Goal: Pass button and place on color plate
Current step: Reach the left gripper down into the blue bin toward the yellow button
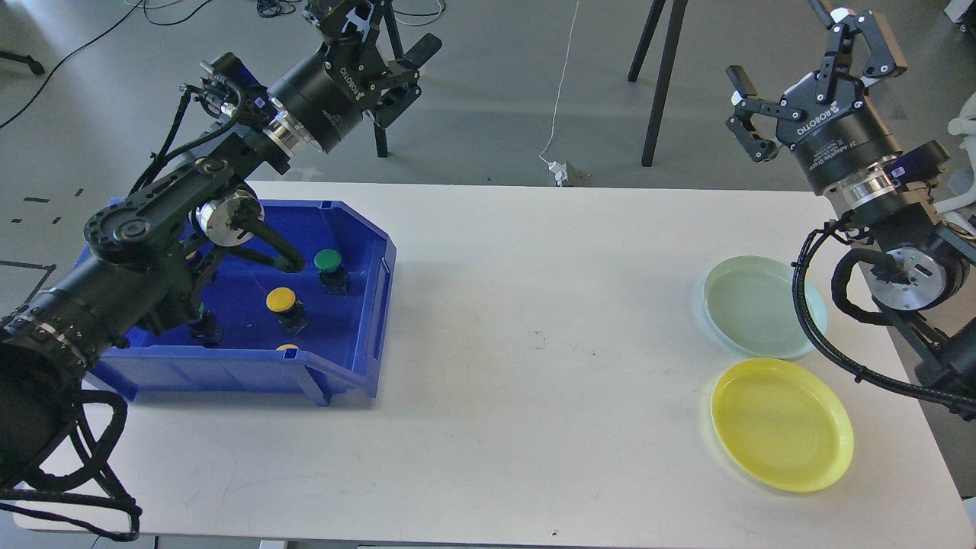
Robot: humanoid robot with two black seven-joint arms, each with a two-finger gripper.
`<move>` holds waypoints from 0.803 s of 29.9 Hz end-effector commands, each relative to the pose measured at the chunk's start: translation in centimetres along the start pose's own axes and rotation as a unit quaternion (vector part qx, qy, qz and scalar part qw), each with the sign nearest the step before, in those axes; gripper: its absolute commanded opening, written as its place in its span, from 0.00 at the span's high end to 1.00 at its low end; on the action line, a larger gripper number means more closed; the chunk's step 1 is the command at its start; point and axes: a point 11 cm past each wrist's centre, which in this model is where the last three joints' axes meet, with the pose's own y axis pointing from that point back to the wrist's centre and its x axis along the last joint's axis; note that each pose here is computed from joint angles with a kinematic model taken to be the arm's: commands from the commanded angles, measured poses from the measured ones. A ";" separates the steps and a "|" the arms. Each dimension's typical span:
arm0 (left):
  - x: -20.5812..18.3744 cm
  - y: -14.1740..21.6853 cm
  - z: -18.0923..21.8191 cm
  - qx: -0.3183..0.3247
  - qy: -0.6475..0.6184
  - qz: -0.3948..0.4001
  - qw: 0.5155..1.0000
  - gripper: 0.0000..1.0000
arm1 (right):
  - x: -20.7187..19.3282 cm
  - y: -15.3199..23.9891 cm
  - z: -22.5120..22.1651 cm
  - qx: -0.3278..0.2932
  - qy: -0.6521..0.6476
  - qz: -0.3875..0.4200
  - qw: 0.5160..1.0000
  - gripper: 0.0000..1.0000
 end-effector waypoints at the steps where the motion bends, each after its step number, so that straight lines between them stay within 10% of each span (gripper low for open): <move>1: 0.7 0.7 0.1 0.004 -0.005 0.008 1.000 0.15 | -0.5 -0.7 0.7 0.005 -0.012 0.000 1.000 0.00; 9: 3.2 1.5 3.1 -0.051 0.021 0.051 0.997 0.15 | -0.6 -0.8 0.7 0.007 -0.014 -0.002 1.000 0.00; 17: -2.7 2.1 9.0 -0.195 0.092 -0.020 0.976 0.15 | 0.0 -0.5 0.2 0.015 -0.013 0.011 1.000 0.00; 24: -5.2 3.4 9.7 -0.020 -0.140 -0.141 0.980 0.16 | 0.7 0.1 -0.3 0.017 -0.006 0.019 1.000 0.00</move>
